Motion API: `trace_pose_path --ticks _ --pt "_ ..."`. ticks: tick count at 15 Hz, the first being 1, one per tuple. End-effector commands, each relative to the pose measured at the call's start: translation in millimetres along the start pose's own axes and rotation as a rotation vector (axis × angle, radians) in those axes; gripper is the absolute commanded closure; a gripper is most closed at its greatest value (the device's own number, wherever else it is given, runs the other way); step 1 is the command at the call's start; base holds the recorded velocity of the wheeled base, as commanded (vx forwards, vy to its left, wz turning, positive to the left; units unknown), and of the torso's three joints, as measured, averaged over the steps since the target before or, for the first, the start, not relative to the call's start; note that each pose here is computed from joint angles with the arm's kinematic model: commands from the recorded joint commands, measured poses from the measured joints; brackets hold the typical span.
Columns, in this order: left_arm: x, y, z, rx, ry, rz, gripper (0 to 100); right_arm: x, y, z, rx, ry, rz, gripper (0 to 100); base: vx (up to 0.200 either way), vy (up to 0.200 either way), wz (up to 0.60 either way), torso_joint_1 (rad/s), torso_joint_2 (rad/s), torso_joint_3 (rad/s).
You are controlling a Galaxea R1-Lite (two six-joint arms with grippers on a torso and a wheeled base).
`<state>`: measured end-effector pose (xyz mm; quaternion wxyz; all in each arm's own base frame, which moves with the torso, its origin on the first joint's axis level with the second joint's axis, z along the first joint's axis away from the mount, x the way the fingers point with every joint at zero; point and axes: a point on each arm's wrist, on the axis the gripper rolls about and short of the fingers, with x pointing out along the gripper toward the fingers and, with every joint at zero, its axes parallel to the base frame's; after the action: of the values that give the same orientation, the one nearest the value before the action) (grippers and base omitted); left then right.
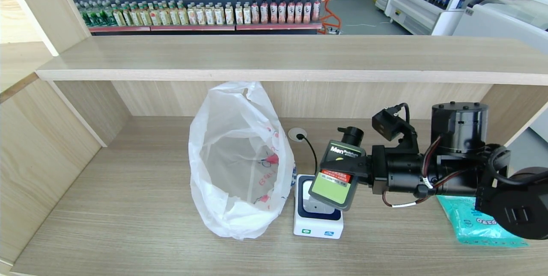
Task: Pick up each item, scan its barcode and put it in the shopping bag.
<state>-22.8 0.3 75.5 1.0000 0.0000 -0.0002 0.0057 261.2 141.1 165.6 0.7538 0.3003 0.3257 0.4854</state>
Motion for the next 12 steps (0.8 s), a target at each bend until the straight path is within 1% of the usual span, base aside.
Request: trace_pose_path --ticks 1,3,12 --pt "0 0.0 0.0 0.000 0.002 0.001 0 10 -11 -1 0.018 0.017 -0.011 100 0.000 0.000 0.00 0.000 0.00 0.000" --pt "0 0.0 0.0 0.000 0.002 0.001 0 14 -19 -1 0.018 0.017 -0.012 100 0.000 0.000 0.00 0.000 0.00 0.000" --pt "0 0.0 0.1 0.000 0.000 0.001 0 18 -22 -1 -0.003 0.010 0.003 100 0.000 0.000 0.00 0.000 0.00 0.000"
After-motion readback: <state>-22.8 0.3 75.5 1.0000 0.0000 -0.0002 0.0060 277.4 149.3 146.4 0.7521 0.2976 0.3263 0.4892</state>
